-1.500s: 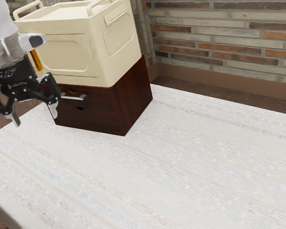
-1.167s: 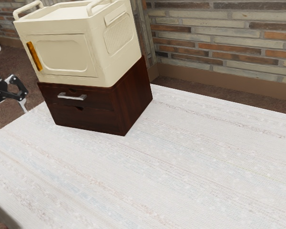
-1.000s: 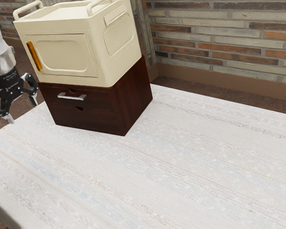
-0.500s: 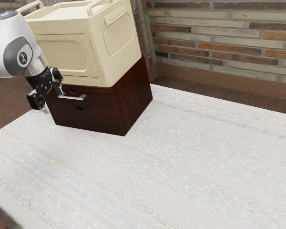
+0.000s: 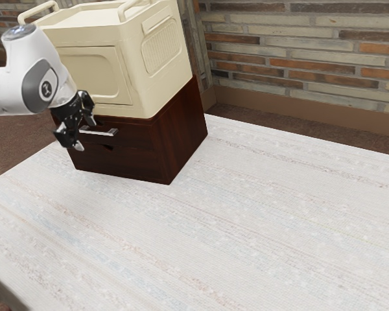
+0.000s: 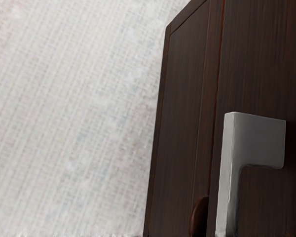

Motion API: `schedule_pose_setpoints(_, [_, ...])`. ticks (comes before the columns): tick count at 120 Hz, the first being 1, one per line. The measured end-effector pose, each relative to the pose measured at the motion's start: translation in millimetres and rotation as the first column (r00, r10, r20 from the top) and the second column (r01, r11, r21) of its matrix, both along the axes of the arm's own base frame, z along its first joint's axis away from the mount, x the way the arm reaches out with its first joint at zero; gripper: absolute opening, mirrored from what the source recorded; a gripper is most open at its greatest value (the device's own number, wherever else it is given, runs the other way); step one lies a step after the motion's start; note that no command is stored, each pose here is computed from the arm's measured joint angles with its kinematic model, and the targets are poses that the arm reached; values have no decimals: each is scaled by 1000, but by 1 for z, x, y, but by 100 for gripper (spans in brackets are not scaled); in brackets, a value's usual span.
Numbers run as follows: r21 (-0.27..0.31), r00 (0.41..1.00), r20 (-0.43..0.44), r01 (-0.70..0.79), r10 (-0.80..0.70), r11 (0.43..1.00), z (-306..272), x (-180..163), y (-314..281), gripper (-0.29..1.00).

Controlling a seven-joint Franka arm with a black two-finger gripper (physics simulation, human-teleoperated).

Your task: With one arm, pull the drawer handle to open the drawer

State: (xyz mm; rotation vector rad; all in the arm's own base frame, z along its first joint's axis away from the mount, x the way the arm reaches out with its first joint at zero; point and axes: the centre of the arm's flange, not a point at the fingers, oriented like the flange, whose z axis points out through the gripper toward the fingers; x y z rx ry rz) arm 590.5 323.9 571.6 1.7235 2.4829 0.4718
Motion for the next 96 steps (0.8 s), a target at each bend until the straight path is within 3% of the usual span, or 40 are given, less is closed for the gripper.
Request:
schedule_pose_setpoints(26, [-23, 1000, 21, -18, 19, 1000, -7, 3, -2, 46])
schedule_pose_setpoints(96, [-52, 998, 38, -51, 53, 997, -16, -20, -6, 14])
